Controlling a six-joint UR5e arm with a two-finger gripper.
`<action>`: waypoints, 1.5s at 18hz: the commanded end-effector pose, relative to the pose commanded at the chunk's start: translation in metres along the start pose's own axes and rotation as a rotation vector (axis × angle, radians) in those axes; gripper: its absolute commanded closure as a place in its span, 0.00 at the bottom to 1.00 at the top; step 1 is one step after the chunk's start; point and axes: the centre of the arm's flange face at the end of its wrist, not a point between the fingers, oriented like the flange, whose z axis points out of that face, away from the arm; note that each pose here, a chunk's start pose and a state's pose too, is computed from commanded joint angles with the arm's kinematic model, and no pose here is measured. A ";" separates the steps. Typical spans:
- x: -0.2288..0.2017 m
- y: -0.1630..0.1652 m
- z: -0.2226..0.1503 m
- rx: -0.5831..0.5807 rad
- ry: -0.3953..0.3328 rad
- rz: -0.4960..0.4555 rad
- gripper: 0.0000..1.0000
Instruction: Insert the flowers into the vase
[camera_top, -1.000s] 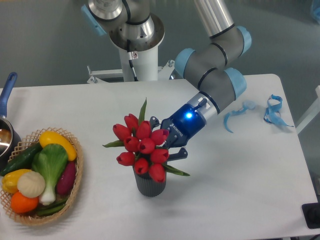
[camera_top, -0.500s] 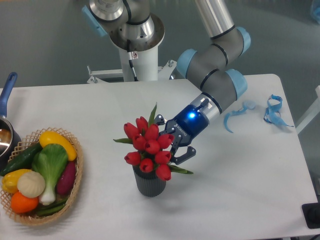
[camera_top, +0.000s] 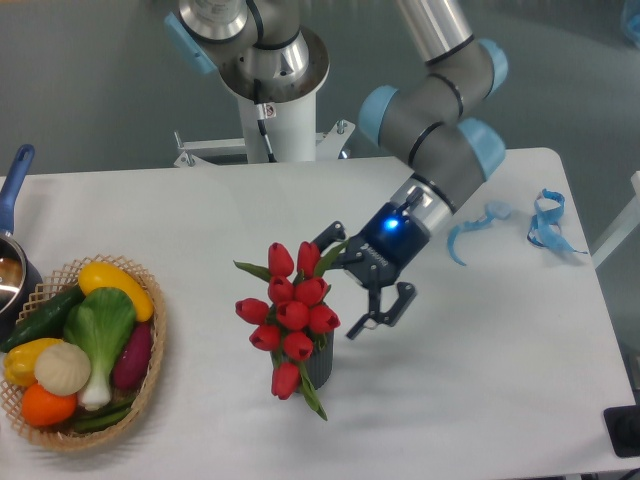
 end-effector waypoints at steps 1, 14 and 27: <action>-0.006 0.002 -0.019 -0.007 -0.034 0.019 0.00; -0.038 0.014 -0.219 -0.688 -0.362 0.036 0.00; 0.022 -0.031 -0.334 -1.164 -0.157 -0.098 0.00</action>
